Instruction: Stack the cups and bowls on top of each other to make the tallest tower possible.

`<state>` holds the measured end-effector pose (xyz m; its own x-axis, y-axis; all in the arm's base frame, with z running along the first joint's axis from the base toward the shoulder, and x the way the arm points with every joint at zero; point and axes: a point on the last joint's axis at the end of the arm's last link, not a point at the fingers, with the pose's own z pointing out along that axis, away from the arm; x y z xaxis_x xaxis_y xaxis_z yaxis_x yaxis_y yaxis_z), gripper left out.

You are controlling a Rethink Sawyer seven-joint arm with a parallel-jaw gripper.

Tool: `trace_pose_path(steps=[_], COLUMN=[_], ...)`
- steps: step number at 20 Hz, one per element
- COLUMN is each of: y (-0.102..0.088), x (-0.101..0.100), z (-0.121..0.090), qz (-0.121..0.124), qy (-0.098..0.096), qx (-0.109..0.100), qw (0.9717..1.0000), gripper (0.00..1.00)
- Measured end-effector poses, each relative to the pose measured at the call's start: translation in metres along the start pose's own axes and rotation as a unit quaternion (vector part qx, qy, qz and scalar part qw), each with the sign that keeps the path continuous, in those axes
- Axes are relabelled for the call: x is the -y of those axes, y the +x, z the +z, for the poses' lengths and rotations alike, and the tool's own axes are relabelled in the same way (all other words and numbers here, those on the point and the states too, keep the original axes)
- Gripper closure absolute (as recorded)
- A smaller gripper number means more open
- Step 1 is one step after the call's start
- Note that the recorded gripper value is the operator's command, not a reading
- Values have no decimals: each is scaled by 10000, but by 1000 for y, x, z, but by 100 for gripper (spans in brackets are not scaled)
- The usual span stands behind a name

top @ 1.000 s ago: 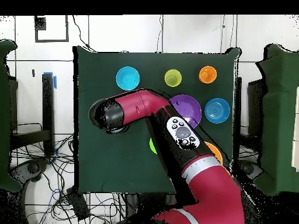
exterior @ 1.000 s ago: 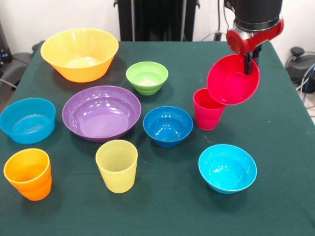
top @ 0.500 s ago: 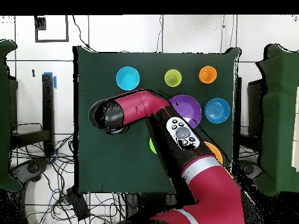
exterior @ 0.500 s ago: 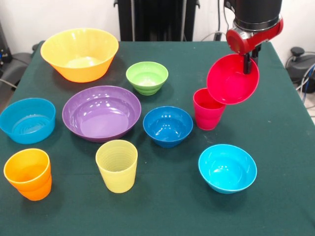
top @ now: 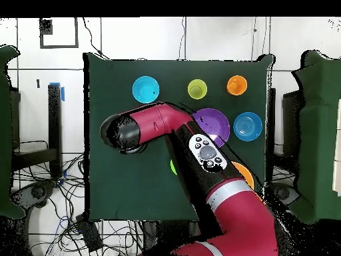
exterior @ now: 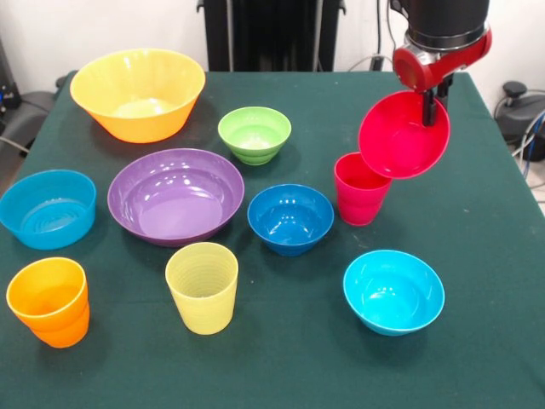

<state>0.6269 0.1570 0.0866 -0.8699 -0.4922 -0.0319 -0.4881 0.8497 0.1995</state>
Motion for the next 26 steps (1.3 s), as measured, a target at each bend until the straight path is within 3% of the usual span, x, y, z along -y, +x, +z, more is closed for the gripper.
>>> trace_pose_path(steps=[26], y=[2], x=[-4], z=[-1], qz=[-33], qy=[10], qx=[-21], qw=[10000], gripper=[100])
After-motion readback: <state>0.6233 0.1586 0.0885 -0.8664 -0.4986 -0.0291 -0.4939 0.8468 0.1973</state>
